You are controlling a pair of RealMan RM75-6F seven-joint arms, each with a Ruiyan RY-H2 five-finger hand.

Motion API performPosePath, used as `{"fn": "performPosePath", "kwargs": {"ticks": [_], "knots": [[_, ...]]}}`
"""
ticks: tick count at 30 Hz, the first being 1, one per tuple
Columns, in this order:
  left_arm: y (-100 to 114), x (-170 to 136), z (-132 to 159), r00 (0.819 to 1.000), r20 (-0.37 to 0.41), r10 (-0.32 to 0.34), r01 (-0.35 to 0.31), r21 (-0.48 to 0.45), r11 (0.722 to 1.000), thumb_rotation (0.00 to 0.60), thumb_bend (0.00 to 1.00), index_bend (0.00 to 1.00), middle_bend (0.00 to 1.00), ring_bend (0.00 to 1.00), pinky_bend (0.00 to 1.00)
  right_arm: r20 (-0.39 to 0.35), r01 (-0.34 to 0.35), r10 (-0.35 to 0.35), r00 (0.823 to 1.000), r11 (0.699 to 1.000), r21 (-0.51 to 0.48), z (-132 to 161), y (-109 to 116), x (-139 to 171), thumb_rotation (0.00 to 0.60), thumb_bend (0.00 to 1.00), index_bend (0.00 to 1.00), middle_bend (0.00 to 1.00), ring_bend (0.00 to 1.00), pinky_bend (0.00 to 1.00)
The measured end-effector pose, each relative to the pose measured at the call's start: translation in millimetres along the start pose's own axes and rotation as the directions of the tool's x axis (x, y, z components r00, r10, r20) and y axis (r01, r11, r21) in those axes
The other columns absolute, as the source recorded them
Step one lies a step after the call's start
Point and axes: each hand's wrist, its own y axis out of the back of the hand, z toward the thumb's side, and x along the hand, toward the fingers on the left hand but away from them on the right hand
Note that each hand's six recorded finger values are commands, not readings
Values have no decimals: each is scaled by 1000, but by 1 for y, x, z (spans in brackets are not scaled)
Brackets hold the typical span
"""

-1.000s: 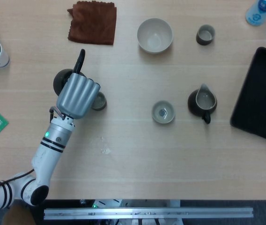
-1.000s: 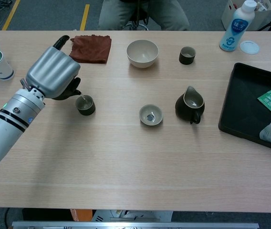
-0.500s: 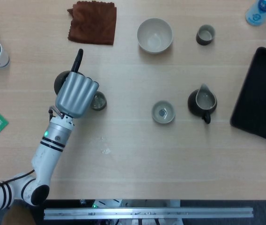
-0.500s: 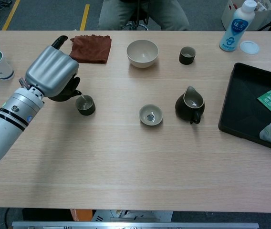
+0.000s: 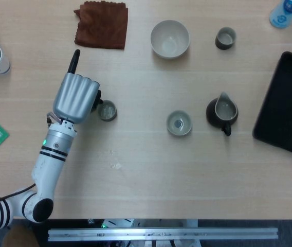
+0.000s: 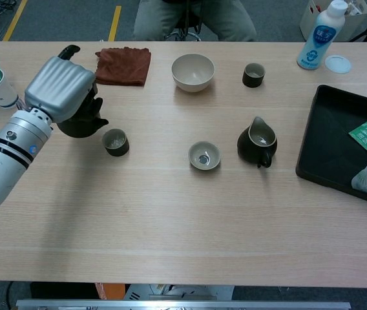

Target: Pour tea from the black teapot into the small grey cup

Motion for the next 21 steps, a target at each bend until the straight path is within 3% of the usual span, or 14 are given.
{"fn": "performPosePath", "kwargs": {"ticks": [8,16,21], "knots": [[4,-2,-11,1000,-21,-13,9,-161,987,519,502,879,999,782,96,-1,-1,1,1000,1000,3,2,0,0,600,0,429,363,210,229],[8,-5,-30,999,-42,-21,5,-346,938,521,502,873,990,776,96,-3,-6,6,1000,1000,4,4,-2,-1,600,0,429,362,210,229],[2,-9,-47,998,-58,-15,-8,-382,924,519,502,871,987,773,96,-7,-8,8,1000,1000,4,6,-3,-3,600,0,429,363,210,229]]}}
